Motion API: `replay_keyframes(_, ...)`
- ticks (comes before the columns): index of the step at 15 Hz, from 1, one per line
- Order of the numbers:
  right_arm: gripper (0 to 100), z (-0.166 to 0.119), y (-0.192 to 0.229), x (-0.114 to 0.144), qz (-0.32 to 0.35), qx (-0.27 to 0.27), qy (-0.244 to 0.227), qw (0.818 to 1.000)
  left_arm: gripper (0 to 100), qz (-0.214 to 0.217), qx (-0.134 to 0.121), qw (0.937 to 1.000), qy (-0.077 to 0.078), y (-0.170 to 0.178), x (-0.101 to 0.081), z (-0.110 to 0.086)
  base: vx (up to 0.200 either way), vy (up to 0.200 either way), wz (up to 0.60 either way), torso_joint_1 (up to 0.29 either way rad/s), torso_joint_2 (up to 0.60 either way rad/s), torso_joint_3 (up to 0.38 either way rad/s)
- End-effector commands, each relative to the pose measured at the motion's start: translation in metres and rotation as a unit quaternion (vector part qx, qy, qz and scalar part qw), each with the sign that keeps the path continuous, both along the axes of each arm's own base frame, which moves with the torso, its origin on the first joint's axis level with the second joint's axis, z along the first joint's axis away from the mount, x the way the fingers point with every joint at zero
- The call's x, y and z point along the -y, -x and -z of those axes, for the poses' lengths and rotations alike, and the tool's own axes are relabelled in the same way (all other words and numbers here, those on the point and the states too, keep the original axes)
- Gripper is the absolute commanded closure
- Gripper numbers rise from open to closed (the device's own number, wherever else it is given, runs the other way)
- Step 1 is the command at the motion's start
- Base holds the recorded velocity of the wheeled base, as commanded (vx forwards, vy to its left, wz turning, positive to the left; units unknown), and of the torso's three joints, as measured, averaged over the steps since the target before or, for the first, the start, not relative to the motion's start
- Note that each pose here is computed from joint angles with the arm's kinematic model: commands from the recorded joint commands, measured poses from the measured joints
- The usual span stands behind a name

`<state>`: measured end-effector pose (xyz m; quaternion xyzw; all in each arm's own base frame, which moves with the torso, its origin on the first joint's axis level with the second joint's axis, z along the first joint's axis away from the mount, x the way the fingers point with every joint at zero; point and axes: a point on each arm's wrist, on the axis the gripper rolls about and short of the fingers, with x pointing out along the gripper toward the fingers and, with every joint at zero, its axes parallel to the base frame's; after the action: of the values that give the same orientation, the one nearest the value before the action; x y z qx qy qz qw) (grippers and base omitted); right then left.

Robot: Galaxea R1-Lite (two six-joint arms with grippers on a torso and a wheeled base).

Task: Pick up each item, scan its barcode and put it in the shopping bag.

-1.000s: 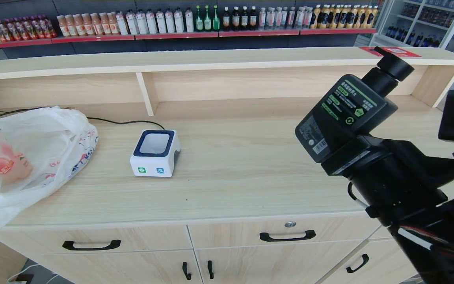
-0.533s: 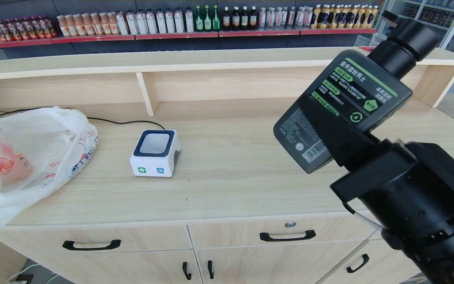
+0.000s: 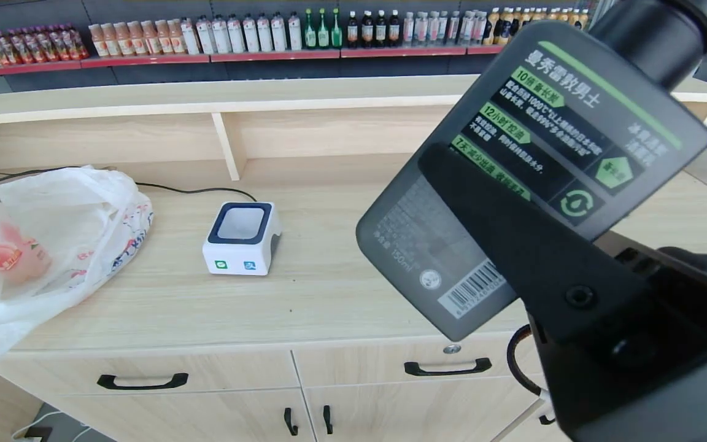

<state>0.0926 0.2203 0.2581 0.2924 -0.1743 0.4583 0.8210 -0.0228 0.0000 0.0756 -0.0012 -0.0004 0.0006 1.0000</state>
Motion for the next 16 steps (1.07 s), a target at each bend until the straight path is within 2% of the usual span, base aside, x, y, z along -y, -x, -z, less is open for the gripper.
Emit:
replay_keyframes(1, 100, -0.002, 0.006, -0.001, -0.017, -0.004, -0.008, 1.000, 0, -0.001, 0.000, 1.0000, 0.000, 0.000, 0.000, 0.000, 0.000, 0.000, 0.00, 0.000, 0.00, 0.000)
replay_keyframes(4, 100, -0.006, 0.018, 0.002, -0.042, -0.005, -0.018, 0.999, 0, 0.000, 0.000, 1.0000, 0.000, 0.000, 0.000, 0.000, 0.000, 0.000, 0.00, 0.000, 0.00, 0.000)
replay_keyframes(7, 100, -0.013, 0.023, 0.016, -0.050, -0.004, -0.039, 0.998, 0, 0.000, 0.000, 1.0000, 0.000, 0.000, 0.000, 0.000, 0.000, 0.000, 0.00, 0.000, 0.00, 0.000)
replay_keyframes(13, 100, -0.002, 0.034, 0.042, -0.054, -0.007, -0.024, 0.998, 0, 0.000, 0.000, 1.0000, 0.000, 0.000, 0.000, 0.000, 0.000, 0.000, 0.00, 0.000, 0.00, 0.000)
replay_keyframes(16, 100, 0.009, 0.035, 0.045, -0.054, -0.015, -0.004, 0.998, 0, 0.000, 0.000, 1.0000, 0.000, 0.000, 0.000, 0.000, 0.000, 0.000, 0.00, 0.000, 0.00, 0.000)
